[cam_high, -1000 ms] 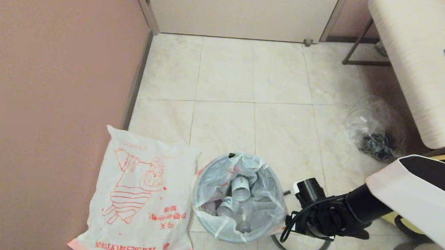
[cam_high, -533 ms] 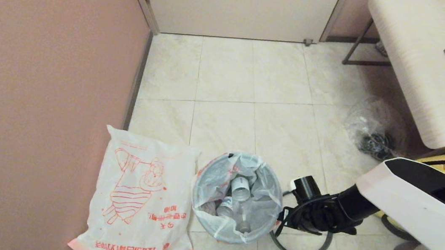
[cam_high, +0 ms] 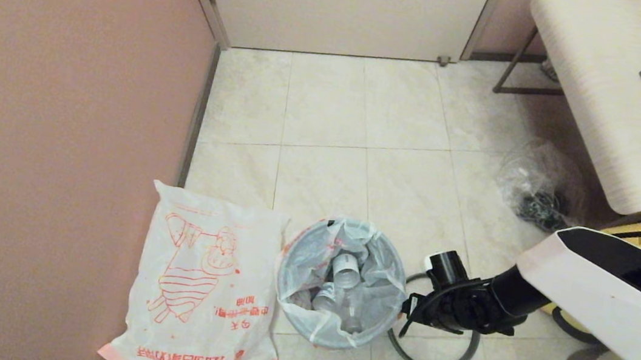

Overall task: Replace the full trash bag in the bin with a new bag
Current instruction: Place the trash bag on the floor

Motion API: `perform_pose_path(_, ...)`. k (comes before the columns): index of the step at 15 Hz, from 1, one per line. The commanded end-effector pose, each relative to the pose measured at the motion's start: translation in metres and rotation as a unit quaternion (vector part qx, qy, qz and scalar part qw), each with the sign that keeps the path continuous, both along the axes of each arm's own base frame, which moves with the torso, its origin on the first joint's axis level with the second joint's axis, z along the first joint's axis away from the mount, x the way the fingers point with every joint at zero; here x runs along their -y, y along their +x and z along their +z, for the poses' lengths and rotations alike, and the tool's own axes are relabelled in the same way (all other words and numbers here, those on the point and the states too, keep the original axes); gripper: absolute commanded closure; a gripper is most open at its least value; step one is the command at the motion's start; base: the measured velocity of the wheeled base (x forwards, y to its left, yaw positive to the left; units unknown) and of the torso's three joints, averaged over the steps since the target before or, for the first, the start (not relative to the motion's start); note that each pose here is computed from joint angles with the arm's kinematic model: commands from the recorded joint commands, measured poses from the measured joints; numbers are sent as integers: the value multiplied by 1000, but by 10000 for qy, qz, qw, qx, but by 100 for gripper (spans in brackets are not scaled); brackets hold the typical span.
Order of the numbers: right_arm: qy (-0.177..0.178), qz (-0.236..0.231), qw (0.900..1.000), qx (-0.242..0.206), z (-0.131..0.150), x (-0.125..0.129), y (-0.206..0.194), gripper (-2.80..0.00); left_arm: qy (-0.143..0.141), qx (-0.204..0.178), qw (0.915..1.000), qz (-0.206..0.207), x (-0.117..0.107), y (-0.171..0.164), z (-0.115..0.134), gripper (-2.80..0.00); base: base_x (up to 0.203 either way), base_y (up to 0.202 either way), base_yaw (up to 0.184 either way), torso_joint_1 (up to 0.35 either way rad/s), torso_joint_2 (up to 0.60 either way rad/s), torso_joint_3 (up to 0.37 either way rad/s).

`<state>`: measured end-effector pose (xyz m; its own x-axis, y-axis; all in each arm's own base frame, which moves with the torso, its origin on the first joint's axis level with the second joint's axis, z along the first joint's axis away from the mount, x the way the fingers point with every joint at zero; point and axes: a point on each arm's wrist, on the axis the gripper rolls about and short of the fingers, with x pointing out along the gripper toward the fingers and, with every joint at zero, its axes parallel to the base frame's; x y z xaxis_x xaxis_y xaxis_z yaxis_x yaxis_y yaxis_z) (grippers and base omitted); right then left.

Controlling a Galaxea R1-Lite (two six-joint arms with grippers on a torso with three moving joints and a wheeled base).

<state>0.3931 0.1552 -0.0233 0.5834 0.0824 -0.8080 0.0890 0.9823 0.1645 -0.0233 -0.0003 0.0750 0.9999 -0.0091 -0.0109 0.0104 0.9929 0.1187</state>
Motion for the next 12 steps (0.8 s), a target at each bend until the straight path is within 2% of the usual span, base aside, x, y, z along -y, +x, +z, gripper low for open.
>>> perform_pose_path(1,-51,-19,10000,-69,-8,2,2,-280,2,-7,10000,0,0,0,0,0,0,0,0,0,0,0)
perform_pose_path(6,-350,132,9992,-113,-27,8,10,-280,2,-7,10000,0,0,0,0,0,0,0,0,0,0,0)
perform_pose_path(8,-336,181,9993,-38,-30,7,11,-280,2,-7,10000,0,0,0,0,0,0,0,0,0,0,0)
perform_pose_path(10,-73,211,9994,247,-18,5,13,-280,2,-7,10000,0,0,0,0,0,0,0,0,0,0,0)
perform_pose_path(12,446,493,9971,362,-6,3,6,-280,2,-7,10000,0,0,0,0,0,0,0,0,0,0,0)
